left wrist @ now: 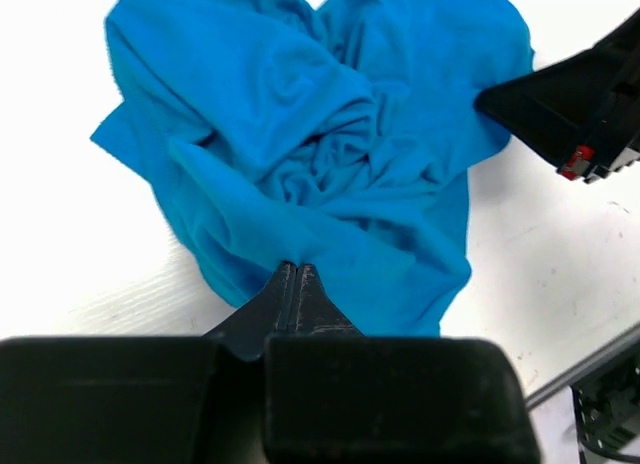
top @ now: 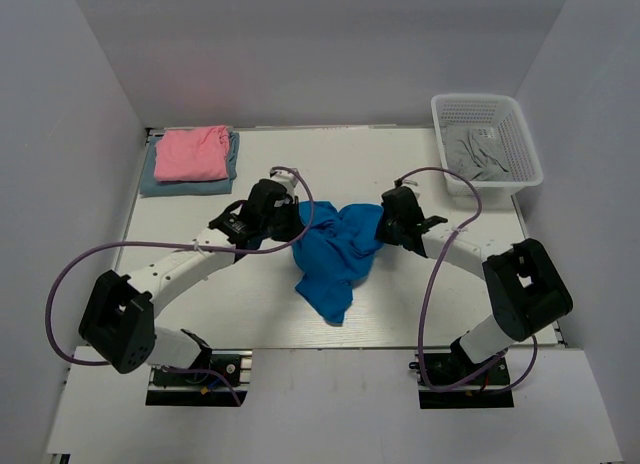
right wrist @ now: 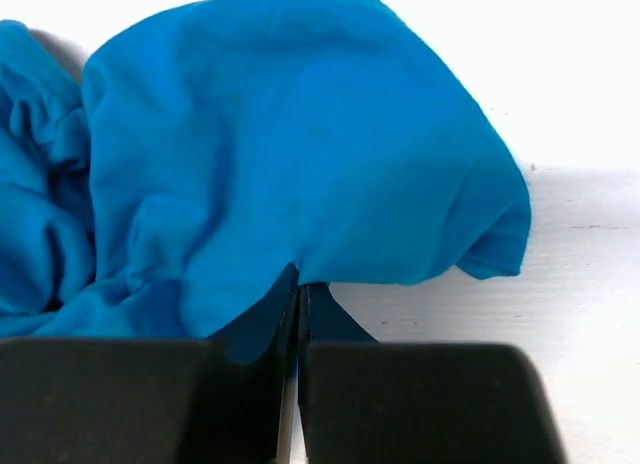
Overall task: Fold and stack the t-shirts
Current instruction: Flatten out the tshirt
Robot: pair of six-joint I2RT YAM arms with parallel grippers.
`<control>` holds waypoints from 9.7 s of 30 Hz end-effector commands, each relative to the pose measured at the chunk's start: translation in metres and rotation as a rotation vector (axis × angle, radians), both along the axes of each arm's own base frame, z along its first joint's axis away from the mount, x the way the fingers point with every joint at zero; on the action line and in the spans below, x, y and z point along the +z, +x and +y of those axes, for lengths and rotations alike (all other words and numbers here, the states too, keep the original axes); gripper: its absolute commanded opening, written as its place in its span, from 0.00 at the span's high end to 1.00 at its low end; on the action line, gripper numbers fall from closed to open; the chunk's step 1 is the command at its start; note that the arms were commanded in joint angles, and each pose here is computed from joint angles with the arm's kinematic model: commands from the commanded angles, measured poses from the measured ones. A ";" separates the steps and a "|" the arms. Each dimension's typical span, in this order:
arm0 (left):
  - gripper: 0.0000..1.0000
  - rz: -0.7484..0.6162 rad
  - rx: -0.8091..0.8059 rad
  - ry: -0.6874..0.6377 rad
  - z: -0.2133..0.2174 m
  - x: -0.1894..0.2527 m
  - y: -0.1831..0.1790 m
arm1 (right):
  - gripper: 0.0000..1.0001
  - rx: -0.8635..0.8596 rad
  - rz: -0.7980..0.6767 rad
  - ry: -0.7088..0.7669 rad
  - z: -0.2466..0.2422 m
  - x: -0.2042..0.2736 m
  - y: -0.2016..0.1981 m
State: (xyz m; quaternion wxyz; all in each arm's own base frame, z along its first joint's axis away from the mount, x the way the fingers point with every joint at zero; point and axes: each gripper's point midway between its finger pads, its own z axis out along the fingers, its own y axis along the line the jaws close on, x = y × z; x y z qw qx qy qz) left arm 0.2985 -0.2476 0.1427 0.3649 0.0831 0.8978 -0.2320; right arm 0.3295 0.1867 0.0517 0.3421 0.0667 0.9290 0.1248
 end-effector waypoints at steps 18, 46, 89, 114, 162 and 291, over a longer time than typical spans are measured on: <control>1.00 -0.589 0.346 -0.369 0.124 0.268 -0.072 | 1.00 -0.009 -0.631 0.131 -0.059 0.274 -0.049; 0.60 -0.209 0.780 0.198 0.154 0.040 0.039 | 1.00 0.089 -0.224 -0.029 0.000 0.100 0.056; 0.00 0.208 0.397 0.197 0.106 -0.077 -0.018 | 0.10 0.010 -0.123 -0.114 -0.040 0.079 0.024; 0.33 0.225 0.369 0.222 0.088 -0.100 0.012 | 0.10 -0.027 -0.117 -0.137 -0.053 0.076 0.024; 1.00 -0.006 0.435 0.076 0.095 -0.004 0.023 | 0.15 -0.011 0.034 -0.246 -0.069 0.027 0.031; 0.00 0.129 0.317 -0.061 0.069 -0.037 0.034 | 0.10 0.146 0.048 0.224 -0.016 0.034 -0.041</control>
